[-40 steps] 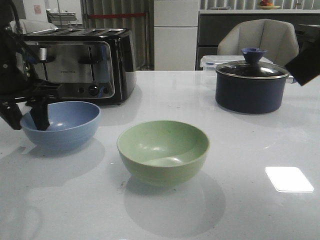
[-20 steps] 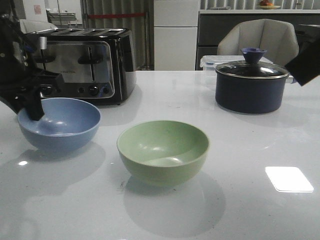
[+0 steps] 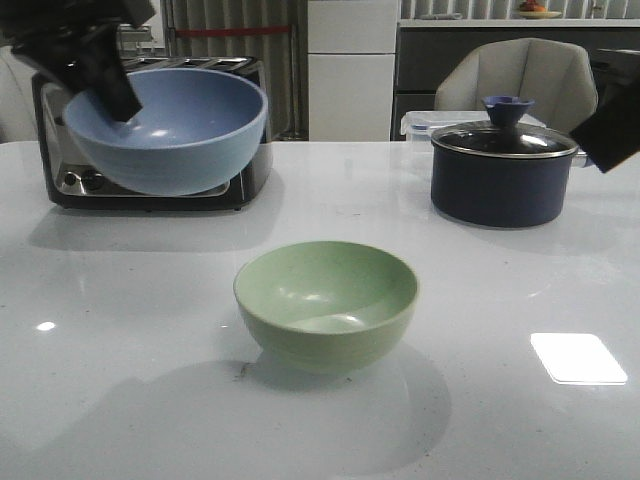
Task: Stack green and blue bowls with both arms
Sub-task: 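Carry the blue bowl over the green bowl and lower it inside, then open the left gripper and lift it away from the bowls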
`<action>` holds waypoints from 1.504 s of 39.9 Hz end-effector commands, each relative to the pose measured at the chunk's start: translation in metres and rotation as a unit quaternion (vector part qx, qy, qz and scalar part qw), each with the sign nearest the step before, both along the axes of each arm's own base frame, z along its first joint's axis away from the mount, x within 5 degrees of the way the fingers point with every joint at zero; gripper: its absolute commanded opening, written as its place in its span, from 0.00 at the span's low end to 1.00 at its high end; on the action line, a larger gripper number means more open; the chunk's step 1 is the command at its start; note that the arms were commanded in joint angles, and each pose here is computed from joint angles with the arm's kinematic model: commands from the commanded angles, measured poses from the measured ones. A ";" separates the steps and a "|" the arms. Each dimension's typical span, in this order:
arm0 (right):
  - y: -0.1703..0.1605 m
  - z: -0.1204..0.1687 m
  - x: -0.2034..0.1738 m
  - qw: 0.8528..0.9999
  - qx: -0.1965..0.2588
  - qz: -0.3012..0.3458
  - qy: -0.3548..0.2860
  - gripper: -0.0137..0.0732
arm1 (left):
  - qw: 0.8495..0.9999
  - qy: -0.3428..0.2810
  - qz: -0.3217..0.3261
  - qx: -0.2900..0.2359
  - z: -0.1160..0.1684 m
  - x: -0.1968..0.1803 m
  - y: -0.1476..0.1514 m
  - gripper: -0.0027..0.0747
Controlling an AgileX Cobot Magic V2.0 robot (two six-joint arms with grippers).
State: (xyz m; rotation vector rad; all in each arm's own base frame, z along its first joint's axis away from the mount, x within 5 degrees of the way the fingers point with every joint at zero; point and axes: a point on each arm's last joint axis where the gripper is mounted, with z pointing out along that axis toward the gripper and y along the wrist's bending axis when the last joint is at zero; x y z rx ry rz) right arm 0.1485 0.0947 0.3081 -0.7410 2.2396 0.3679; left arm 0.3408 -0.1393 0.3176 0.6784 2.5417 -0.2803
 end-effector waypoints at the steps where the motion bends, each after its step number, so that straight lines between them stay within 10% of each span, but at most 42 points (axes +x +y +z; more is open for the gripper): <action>1: 0.000 0.014 0.002 0.999 0.018 -0.003 -0.040 0.61 | 0.997 -0.064 -0.031 -0.040 0.040 -0.014 -0.022 0.16; 19: 0.000 0.014 0.002 0.999 0.018 -0.003 -0.039 0.61 | 0.993 -0.008 -0.113 -0.039 -0.007 -0.014 -0.101 0.16; 43: 0.000 0.014 0.002 0.999 0.018 -0.003 -0.039 0.61 | 0.993 0.058 -0.105 -0.006 -0.068 0.011 -0.111 0.18; 54: 0.000 0.014 0.002 0.999 0.018 -0.003 -0.039 0.61 | 0.993 0.058 -0.106 -0.006 -0.067 0.011 -0.111 0.58; 60: 0.000 0.014 0.002 0.999 0.018 -0.003 -0.039 0.61 | 0.993 0.039 -0.108 -0.005 -0.051 0.007 -0.107 0.63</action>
